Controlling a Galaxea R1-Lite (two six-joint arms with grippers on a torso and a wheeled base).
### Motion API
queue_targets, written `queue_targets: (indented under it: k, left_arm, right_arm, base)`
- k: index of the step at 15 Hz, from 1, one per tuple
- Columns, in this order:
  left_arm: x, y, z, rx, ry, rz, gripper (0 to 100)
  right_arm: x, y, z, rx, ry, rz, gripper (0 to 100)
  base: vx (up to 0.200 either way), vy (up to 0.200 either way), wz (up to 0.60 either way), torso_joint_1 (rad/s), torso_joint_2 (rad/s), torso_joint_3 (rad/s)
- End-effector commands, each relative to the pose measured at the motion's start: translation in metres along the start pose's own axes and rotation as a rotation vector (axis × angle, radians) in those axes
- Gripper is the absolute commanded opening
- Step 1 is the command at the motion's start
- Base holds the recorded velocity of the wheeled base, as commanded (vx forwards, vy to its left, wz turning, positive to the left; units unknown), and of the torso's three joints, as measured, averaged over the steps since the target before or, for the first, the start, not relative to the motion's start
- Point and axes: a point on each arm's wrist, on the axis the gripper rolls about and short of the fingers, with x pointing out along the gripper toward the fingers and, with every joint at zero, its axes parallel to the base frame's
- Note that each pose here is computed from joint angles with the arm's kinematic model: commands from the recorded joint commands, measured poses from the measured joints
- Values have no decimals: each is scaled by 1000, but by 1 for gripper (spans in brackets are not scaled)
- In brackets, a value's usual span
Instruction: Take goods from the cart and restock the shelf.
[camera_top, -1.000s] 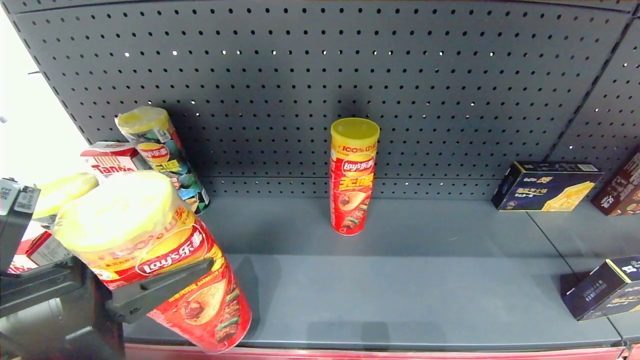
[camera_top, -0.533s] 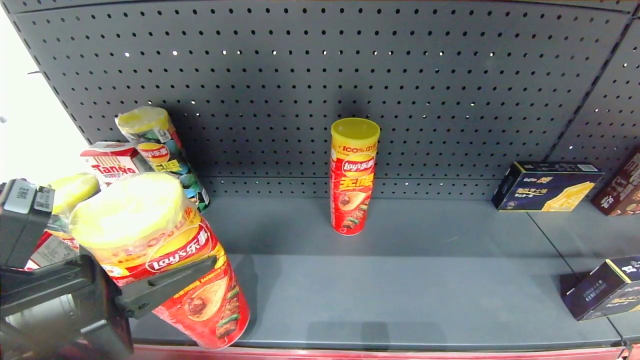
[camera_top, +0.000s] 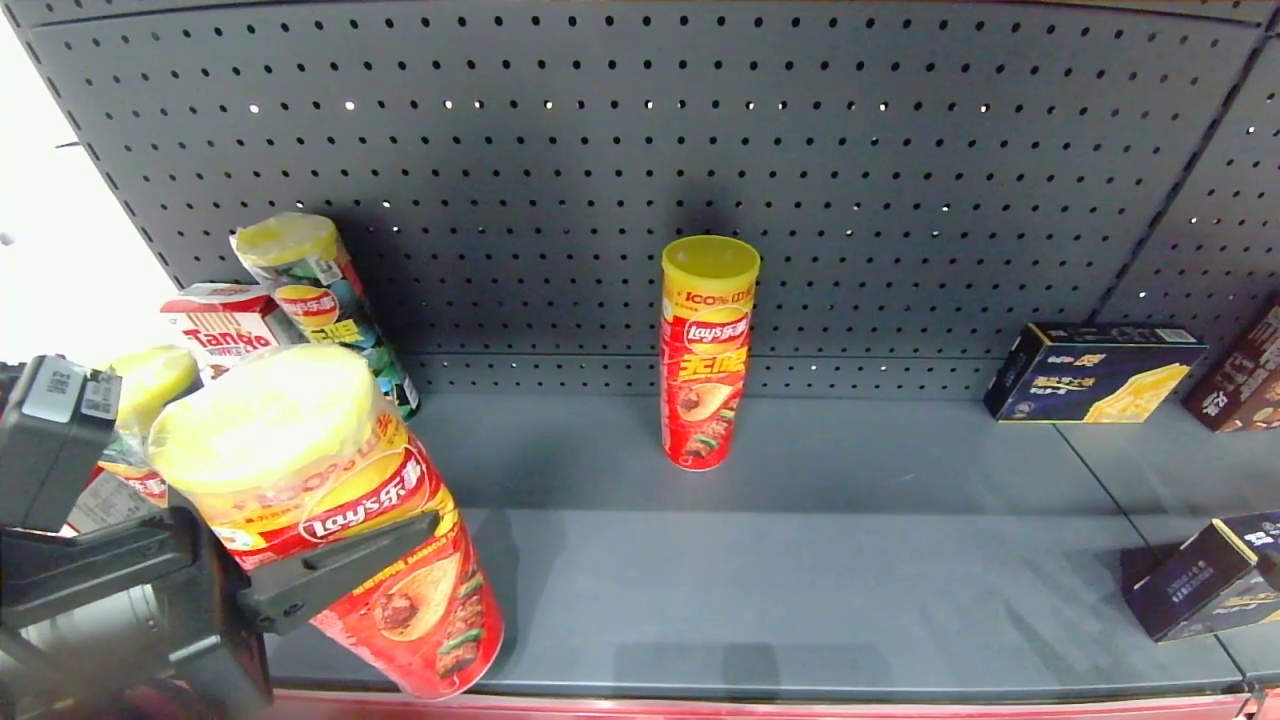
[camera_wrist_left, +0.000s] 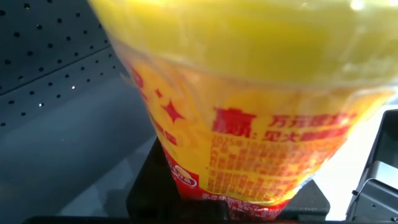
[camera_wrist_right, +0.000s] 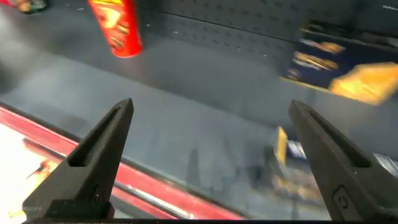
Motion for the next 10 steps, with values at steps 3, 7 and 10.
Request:
queue_targets:
  k: [3,7,10]
  left_arm:
    - [1,1,2,4,-7,3,0]
    - [3,2,1,-1,2,5,0]
    - [4,3,0,-5,9,8,0]
  right_arm:
    - [60,0,22,-6,22,107,100]
    - [90,9,24,-3,25,227,100]
    - [123,10,34,-7,37,311,100]
  base:
    - [0,0,0,0,0,0]
    - [0,0,0,0,0,0]
    - [0,0,0,0,0,0]
